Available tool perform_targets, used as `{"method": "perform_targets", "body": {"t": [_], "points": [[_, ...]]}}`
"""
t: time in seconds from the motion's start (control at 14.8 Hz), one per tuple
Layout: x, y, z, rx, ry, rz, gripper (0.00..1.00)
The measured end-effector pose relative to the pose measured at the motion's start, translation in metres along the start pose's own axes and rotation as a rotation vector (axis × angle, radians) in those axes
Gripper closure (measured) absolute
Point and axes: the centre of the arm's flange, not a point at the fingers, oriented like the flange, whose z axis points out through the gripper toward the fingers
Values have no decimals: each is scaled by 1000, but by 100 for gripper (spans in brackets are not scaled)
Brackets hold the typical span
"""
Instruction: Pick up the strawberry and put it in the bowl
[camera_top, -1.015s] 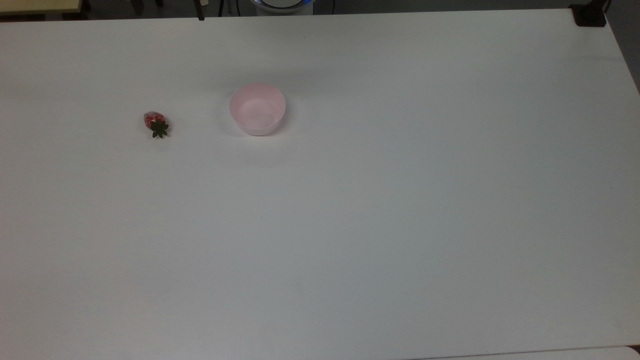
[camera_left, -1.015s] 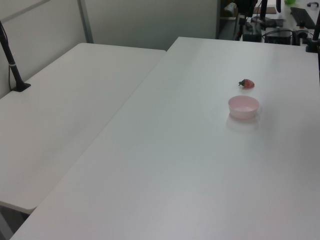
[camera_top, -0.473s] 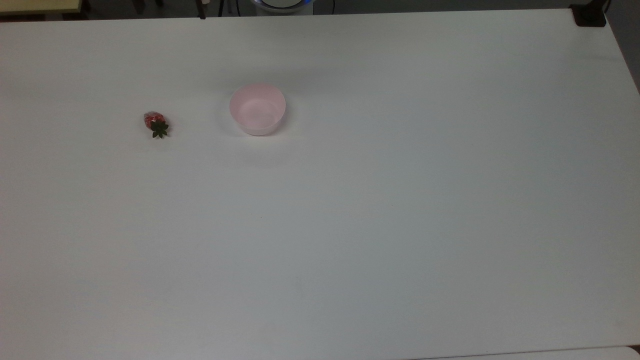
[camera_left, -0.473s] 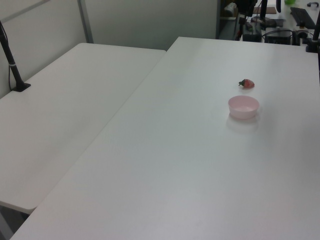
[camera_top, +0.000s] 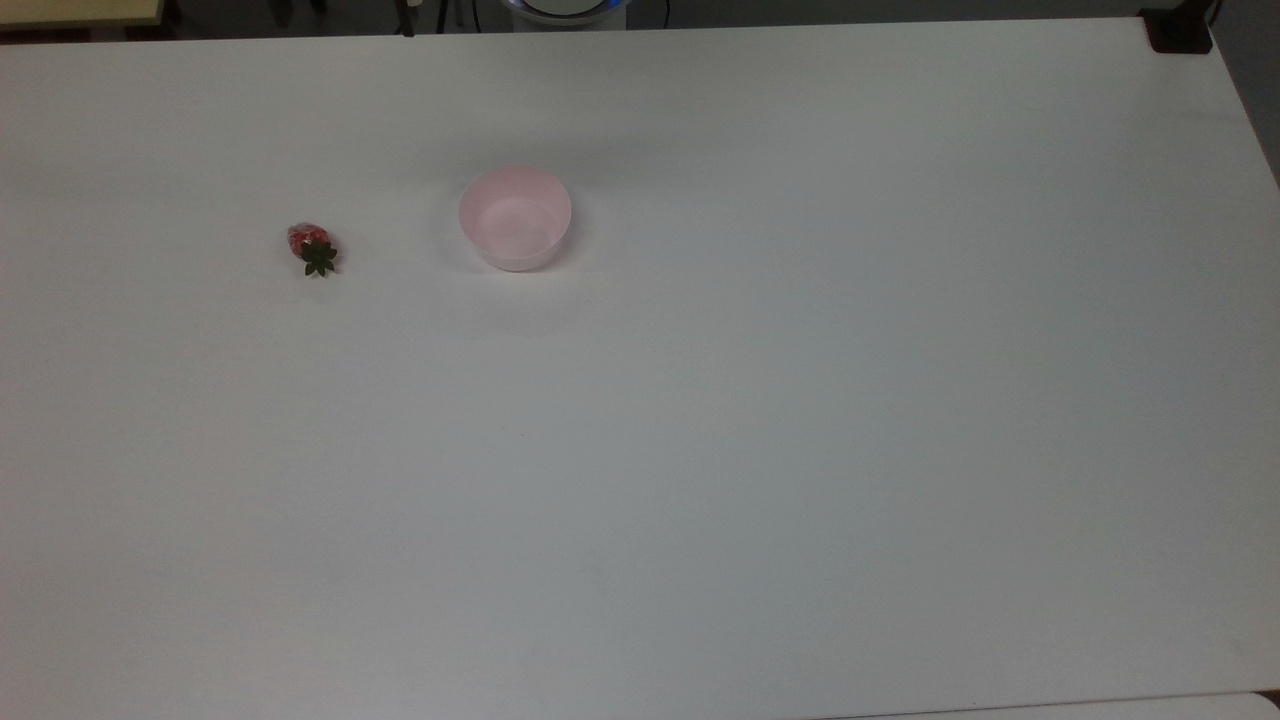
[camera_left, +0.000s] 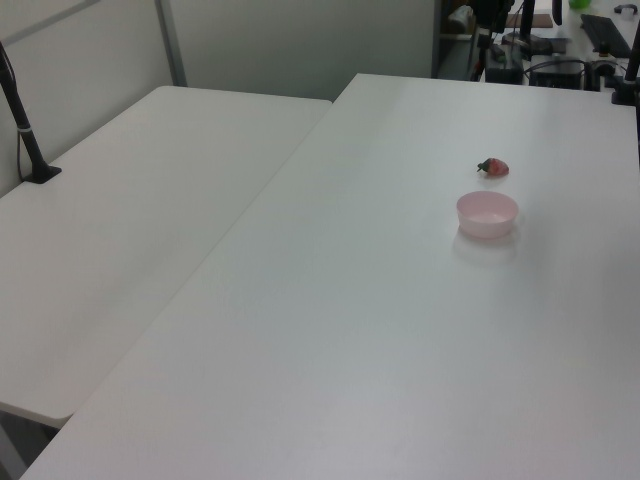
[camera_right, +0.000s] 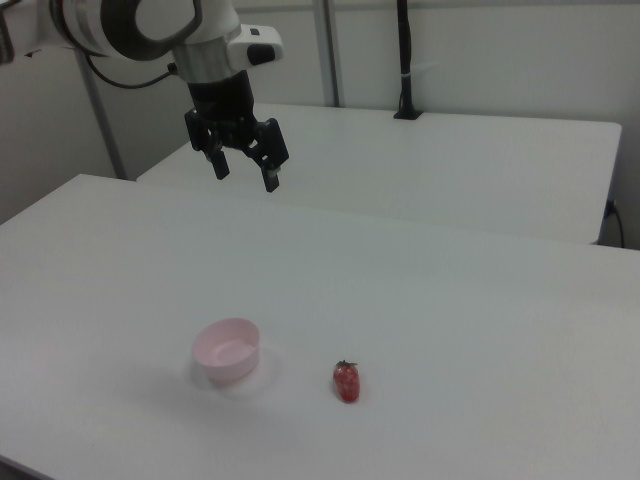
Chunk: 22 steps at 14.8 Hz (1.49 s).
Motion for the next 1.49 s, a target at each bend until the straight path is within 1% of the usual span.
{"method": "perform_targets", "body": {"t": [0.81, 0.95, 1.08, 1.29, 1.35, 1.49], "points": [[-1, 0, -4, 1, 6, -1, 0], [-1, -1, -4, 1, 6, -15, 0], [-2, 5, -3, 0, 4, -78, 0], [-8, 25, 4, -4, -28, -243, 0], [-11, 33, 9, 1, -47, -273, 0], [-17, 46, 27, 11, -86, -291, 0]]}}
